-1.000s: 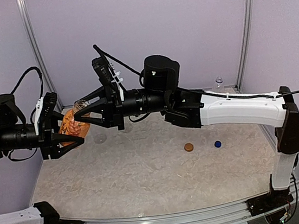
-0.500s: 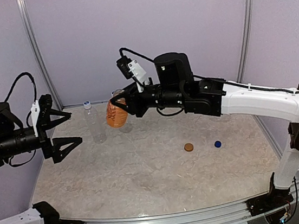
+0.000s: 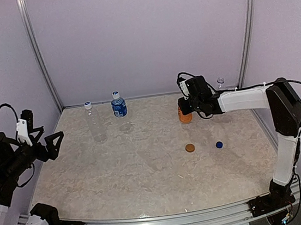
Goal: Unscrew the bottle caps
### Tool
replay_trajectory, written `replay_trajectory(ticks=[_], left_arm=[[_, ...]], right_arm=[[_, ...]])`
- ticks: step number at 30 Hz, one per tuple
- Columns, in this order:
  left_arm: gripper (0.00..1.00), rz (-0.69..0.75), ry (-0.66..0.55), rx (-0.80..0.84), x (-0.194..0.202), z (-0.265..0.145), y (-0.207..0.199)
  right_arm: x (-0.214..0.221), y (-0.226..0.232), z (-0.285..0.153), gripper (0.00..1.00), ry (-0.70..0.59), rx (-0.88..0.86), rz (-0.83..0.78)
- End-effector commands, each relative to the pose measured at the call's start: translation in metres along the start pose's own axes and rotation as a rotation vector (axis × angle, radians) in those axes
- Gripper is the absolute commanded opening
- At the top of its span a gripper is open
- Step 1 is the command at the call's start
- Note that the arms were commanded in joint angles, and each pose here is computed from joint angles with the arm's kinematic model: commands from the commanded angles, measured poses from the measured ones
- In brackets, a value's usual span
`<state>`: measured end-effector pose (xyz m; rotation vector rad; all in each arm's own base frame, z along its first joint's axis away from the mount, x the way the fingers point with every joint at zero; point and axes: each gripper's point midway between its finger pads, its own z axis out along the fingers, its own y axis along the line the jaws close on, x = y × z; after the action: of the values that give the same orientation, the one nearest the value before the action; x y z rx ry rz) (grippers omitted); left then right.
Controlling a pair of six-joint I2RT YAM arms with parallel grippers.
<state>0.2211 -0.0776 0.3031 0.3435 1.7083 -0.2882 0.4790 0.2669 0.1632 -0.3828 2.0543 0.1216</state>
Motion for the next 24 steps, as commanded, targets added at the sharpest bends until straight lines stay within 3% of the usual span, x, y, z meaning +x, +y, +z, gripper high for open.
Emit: replay_trajectory(ticks=[1, 9, 13, 21, 24], left_arm=[[0.99, -0.095, -0.051, -0.068, 0.001, -0.006, 0.014], [0.99, -0.086, -0.062, -0.057, -0.003, -0.004, 0.014], [0.99, -0.073, -0.056, -0.045, -0.006, -0.003, 0.012], [0.99, -0.07, -0.003, -0.011, -0.002, 0.005, 0.008], [0.99, -0.073, 0.068, 0.043, 0.001, 0.011, 0.001]], right_arm=[[-0.007, -0.005, 0.007, 0.0, -0.071, -0.001, 0.005], [0.047, 0.005, 0.024, 0.0, -0.024, -0.056, 0.043], [0.052, 0.005, 0.023, 0.0, -0.024, -0.057, 0.062], [0.027, 0.001, 0.002, 0.8, -0.043, -0.033, 0.018], [0.01, 0.002, -0.009, 0.93, -0.049, -0.02, -0.025]])
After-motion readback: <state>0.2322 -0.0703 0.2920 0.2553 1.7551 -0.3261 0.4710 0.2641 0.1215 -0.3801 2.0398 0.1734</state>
